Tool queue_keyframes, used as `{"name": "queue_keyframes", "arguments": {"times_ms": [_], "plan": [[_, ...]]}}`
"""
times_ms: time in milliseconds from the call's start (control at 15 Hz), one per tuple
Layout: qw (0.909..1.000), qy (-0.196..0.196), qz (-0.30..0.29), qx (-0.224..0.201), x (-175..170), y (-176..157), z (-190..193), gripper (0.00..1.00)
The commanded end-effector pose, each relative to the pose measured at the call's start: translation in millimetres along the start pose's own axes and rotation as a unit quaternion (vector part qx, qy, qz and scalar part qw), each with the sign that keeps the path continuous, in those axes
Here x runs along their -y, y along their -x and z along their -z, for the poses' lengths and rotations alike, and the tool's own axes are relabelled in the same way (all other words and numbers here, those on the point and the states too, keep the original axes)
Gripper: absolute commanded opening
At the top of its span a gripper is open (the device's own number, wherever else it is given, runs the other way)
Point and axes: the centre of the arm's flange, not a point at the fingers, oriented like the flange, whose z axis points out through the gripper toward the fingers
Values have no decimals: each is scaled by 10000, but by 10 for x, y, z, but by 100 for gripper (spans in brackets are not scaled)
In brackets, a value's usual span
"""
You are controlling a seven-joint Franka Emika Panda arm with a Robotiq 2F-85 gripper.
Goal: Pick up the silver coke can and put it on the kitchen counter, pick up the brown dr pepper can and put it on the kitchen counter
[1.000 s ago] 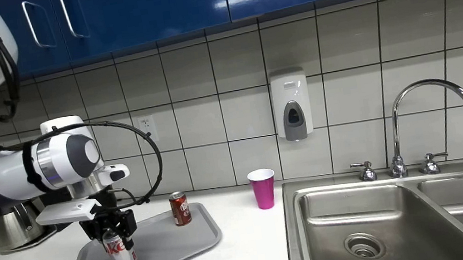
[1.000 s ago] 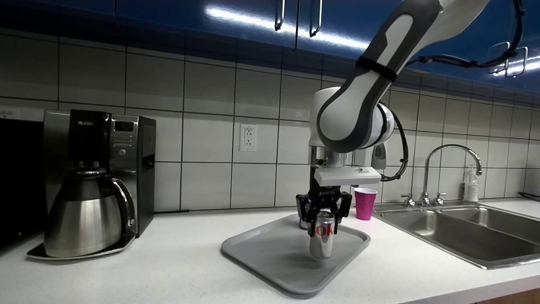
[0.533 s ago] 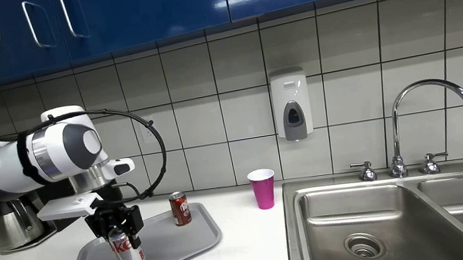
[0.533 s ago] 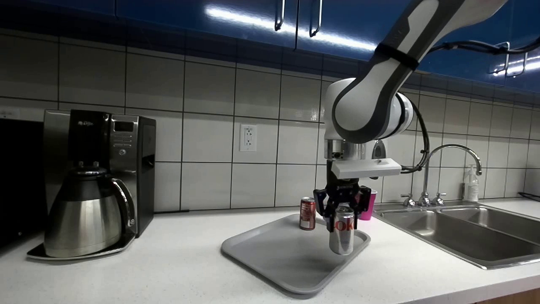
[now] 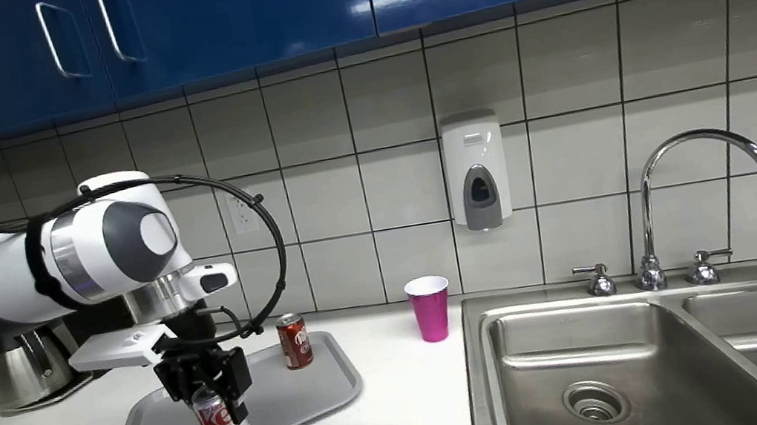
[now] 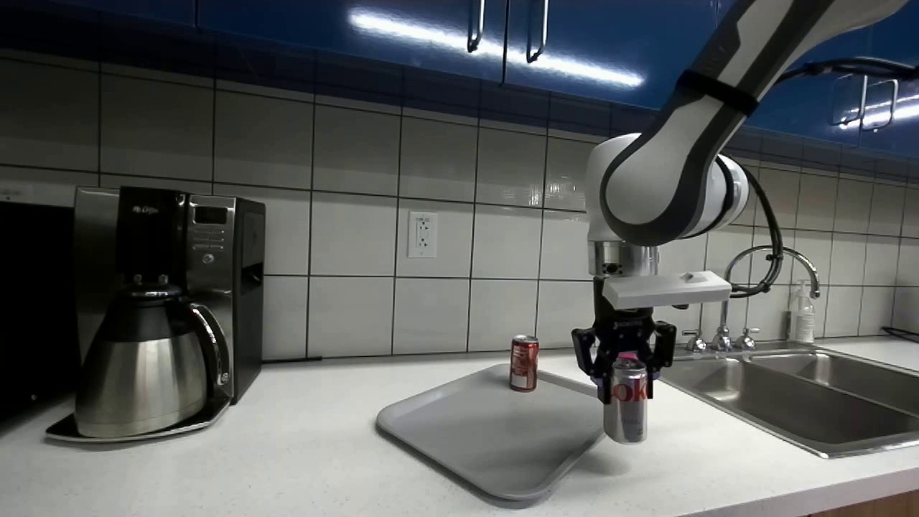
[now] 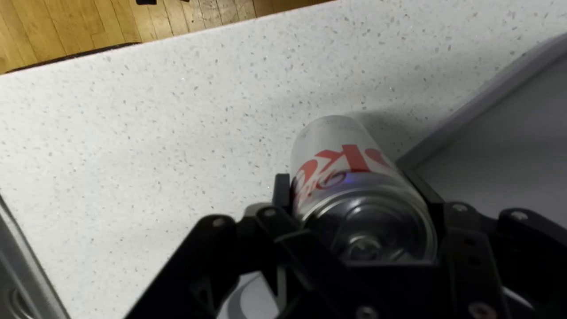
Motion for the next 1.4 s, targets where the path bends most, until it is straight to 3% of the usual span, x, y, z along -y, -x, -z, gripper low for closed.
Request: {"name": "queue_keyframes", "arguments": {"times_ms": [0, 733, 1333], "plan": [[9997, 91, -220, 59, -168, 171, 9, 38], [9990, 83, -412, 169, -275, 83, -220, 38], [9992, -91, -376, 15, -281, 35, -339, 38]]}}
